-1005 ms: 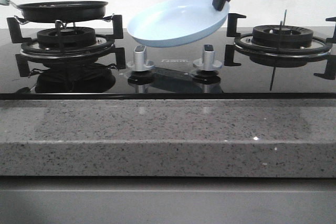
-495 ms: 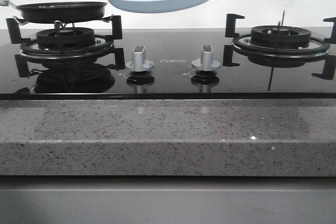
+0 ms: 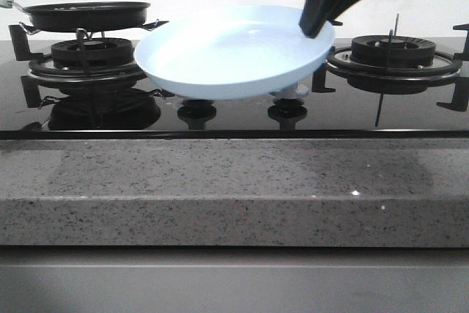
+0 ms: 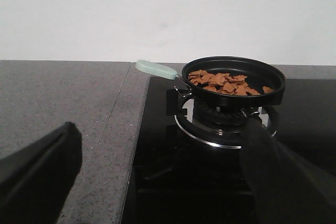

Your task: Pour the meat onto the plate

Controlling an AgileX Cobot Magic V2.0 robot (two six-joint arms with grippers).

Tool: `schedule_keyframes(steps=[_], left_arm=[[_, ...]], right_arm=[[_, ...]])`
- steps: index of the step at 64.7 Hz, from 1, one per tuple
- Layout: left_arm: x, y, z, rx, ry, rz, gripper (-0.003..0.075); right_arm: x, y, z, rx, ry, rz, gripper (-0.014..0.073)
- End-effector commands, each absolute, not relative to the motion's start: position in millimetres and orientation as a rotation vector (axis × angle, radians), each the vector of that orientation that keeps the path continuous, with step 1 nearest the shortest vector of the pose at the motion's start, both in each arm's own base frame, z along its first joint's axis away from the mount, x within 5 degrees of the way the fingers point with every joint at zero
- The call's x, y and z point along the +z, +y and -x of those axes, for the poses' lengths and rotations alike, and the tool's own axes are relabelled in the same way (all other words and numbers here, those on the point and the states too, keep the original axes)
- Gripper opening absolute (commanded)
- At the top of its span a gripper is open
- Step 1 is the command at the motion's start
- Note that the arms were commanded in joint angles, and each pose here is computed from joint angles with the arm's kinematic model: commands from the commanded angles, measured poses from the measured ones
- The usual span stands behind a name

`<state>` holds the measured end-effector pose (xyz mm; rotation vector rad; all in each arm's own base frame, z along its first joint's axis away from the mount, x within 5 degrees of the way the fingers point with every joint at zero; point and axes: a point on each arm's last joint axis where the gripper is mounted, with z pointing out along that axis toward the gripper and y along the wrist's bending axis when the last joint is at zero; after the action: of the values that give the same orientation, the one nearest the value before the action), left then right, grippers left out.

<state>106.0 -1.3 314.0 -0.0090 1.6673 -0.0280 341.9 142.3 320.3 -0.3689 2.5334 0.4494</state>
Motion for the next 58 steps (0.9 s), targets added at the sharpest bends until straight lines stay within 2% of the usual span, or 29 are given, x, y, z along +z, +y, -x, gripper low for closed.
schedule_keyframes(steps=[1, 21, 32, 38, 49, 58], left_arm=[[330.9, -1.2, -107.1, -0.034, 1.569, 0.015, 0.0605], [331.3, -1.2, -107.1, -0.034, 1.565, 0.015, 0.0605], [332.4, -2.4, -106.8, -0.152, 1.570, 0.114, 0.0606], [335.2, -4.8, -112.4, -0.220, 1.646, 0.155, 0.0606], [342.9, -11.2, -154.3, -0.292, 1.913, 0.179, 0.0606], [352.4, -12.2, -202.6, -0.298, 1.984, 0.194, 0.0605]], right_arm=[[347.1, 137.7, -334.4, 0.478, 2.356, 0.317, -0.0060], [345.3, 137.7, -333.5, 0.479, 2.370, 0.320, -0.0060], [345.1, 137.7, -333.3, 0.479, 2.373, 0.321, -0.0060], [344.9, 137.7, -333.1, 0.479, 2.376, 0.322, -0.0060], [344.9, 137.7, -333.1, 0.479, 2.376, 0.322, -0.0060], [344.9, 137.7, -333.1, 0.479, 2.376, 0.322, -0.0060]])
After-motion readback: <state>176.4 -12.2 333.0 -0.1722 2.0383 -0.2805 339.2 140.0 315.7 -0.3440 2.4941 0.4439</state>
